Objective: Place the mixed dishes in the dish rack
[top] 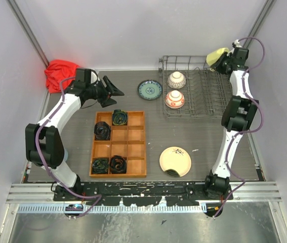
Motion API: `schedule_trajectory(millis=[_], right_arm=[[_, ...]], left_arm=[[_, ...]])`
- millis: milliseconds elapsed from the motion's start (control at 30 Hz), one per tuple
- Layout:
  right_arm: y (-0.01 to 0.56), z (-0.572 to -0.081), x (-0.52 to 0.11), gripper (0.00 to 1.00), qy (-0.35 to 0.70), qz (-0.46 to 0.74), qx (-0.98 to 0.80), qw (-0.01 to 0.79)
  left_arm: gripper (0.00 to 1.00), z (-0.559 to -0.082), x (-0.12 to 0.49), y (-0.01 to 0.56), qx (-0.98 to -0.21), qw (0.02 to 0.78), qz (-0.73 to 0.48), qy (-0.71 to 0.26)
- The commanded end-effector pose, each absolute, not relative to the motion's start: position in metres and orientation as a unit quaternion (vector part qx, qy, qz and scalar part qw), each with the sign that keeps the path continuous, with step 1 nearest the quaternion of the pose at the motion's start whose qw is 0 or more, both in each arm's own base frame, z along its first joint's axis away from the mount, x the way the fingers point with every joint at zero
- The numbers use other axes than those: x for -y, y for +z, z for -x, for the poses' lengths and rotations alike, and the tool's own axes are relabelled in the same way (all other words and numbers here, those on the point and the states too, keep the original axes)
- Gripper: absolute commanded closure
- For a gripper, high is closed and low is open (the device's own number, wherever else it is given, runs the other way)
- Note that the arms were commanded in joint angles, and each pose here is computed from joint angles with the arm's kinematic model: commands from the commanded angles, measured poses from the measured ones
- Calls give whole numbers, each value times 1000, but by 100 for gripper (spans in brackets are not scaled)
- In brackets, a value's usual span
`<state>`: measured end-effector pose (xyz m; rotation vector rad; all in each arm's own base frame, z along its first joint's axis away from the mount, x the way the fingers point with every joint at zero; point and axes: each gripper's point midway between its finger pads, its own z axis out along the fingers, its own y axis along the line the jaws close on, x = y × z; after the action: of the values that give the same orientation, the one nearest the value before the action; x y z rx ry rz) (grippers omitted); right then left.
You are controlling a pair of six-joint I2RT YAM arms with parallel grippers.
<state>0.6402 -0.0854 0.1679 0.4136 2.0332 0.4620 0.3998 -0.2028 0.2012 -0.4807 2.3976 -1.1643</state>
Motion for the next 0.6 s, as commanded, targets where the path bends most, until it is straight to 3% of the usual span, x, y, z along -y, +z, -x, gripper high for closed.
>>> schedule_trajectory(millis=[0, 567], right_arm=[[217, -661, 116, 99, 93, -136, -813, 558], [162, -673, 172, 99, 4, -163, -825, 541]], left_arm=[[28, -402, 203, 197, -871, 204, 169, -414], [29, -413, 200, 190, -880, 194, 183, -392]])
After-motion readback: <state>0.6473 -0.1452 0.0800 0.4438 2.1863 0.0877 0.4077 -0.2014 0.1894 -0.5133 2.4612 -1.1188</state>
